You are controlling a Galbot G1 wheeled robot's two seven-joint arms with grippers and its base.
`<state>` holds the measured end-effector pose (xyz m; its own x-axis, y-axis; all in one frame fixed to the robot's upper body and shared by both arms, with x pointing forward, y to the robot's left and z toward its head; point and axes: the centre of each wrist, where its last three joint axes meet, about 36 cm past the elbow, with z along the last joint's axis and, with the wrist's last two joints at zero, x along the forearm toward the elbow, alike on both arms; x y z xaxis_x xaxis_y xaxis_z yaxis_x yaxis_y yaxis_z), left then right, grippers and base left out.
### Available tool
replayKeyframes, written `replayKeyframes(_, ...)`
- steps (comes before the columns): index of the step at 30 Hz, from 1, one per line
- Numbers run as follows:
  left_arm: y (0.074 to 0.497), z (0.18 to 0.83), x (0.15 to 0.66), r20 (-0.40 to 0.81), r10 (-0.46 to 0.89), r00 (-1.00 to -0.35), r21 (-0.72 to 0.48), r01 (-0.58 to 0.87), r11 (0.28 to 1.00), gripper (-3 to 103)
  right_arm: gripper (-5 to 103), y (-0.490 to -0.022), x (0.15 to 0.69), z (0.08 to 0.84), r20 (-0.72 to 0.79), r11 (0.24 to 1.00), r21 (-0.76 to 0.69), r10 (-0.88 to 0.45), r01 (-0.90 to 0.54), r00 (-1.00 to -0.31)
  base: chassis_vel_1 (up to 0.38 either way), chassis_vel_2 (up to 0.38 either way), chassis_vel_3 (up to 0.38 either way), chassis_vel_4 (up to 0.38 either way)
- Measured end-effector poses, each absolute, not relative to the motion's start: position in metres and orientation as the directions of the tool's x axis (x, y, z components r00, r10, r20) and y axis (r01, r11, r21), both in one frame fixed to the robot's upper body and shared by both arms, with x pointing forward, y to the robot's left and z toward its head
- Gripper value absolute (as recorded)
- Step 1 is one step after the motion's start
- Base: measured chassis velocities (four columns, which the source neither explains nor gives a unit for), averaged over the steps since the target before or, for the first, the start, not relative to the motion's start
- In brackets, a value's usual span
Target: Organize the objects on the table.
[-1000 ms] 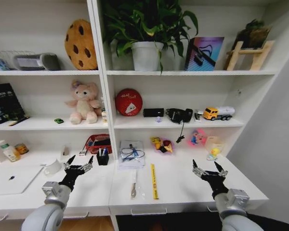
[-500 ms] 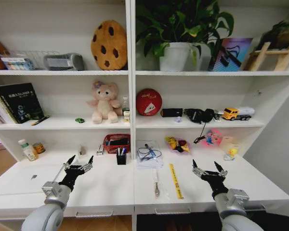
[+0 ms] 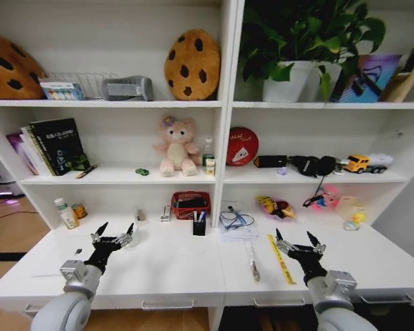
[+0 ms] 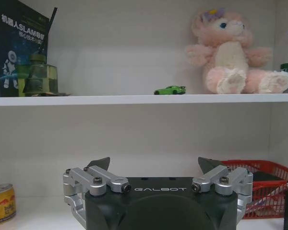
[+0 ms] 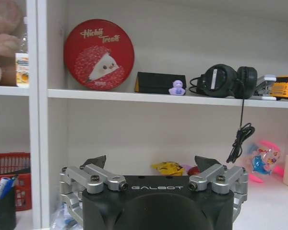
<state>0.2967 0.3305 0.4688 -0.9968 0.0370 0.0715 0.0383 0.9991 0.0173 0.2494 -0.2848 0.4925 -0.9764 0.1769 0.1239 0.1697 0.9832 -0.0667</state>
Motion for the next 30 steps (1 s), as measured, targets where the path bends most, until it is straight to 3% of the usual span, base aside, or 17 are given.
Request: replayKeyframes(30, 0.3305, 0.4687, 0.2968, 0.072, 0.037, -0.997, 0.017, 0.038, 0.999, 100, 100, -0.2849, 0.2494, 0.4925, 0.124, 0.983, -0.067, 0.177, 0.170, -0.976, 0.212, 0.206, -0.207, -0.207)
